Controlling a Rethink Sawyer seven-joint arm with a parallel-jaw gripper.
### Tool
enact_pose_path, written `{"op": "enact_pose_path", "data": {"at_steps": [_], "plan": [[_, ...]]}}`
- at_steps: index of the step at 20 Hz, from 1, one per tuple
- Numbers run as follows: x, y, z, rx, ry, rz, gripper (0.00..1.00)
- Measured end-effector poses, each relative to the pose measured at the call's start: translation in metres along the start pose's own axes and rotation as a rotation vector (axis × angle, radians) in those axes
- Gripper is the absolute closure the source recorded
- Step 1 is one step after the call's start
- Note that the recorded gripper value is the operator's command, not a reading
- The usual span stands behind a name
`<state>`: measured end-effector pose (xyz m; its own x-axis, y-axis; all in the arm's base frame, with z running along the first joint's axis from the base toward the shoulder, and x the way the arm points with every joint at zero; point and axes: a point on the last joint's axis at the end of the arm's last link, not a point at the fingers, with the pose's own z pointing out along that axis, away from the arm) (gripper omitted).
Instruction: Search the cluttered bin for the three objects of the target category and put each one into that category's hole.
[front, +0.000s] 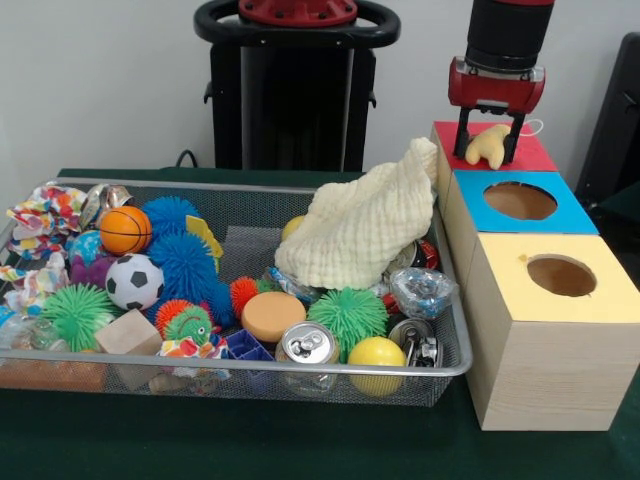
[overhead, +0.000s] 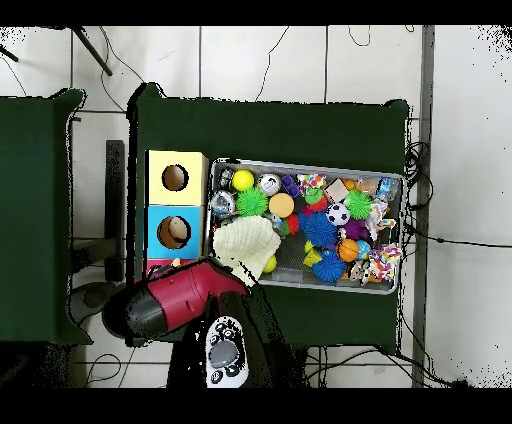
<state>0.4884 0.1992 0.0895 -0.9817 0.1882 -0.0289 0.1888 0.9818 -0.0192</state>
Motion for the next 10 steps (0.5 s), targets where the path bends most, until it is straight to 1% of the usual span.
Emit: {"op": "enact_pose_path", "data": {"at_steps": [10], "plan": [[0.0005, 0.0001, 0.0000, 0.001, -0.005, -0.014, 0.00]]}}
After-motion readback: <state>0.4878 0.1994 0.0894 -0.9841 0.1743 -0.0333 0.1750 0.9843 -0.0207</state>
